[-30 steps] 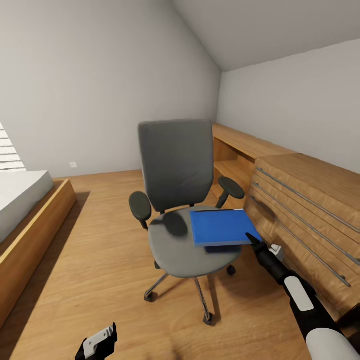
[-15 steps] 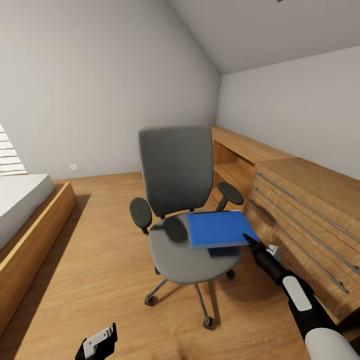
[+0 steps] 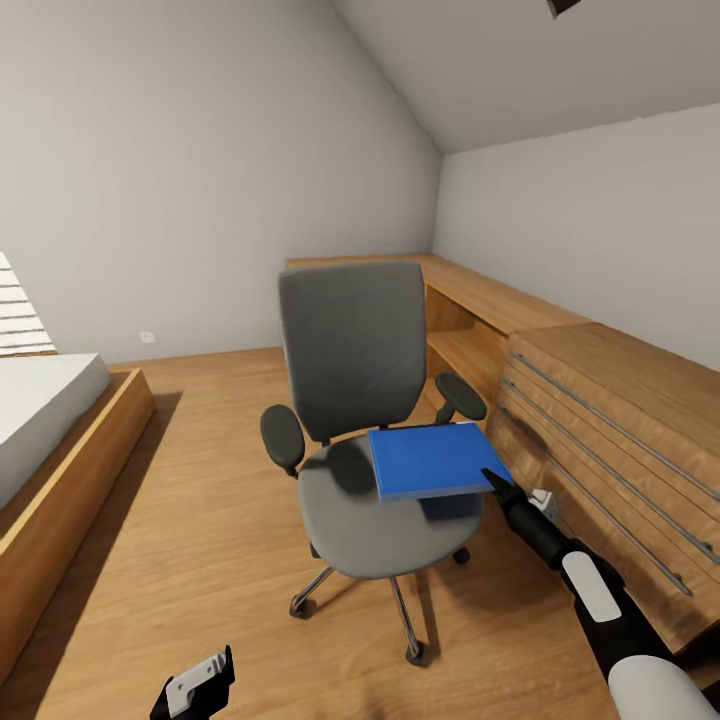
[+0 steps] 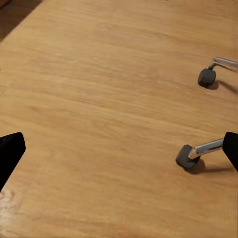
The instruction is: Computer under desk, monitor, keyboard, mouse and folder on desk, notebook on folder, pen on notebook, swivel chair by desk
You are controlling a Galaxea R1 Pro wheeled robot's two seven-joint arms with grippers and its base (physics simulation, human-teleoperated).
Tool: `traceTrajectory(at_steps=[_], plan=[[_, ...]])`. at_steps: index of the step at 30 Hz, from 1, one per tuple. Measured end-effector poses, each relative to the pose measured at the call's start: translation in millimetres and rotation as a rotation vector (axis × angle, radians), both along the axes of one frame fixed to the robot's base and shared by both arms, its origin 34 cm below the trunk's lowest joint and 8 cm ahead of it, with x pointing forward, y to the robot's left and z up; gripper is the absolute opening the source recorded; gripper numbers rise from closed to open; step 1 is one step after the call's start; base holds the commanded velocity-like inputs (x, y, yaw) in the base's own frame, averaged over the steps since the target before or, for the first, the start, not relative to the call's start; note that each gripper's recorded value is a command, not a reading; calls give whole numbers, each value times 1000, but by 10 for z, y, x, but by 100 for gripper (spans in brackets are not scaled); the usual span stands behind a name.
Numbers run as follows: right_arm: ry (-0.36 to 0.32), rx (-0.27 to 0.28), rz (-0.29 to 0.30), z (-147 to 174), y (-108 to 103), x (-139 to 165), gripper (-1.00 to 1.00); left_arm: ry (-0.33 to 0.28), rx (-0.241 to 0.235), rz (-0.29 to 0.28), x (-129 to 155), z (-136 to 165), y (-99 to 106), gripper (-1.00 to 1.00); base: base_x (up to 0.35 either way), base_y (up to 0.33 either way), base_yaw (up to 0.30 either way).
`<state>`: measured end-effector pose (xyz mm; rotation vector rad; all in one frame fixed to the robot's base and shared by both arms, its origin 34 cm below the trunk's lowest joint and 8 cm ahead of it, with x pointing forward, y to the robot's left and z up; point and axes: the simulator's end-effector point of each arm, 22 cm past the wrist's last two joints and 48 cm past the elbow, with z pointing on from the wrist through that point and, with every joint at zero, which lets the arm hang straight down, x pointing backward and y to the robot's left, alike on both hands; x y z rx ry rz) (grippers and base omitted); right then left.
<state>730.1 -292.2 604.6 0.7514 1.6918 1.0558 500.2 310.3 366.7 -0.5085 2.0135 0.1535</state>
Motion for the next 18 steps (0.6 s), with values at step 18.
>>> traceTrajectory(at_steps=[18], plan=[[-2, 13, -1, -18, 30, -5, -100, 20, 11, 10, -74, -45, 63, 100, -116, 0, 0]])
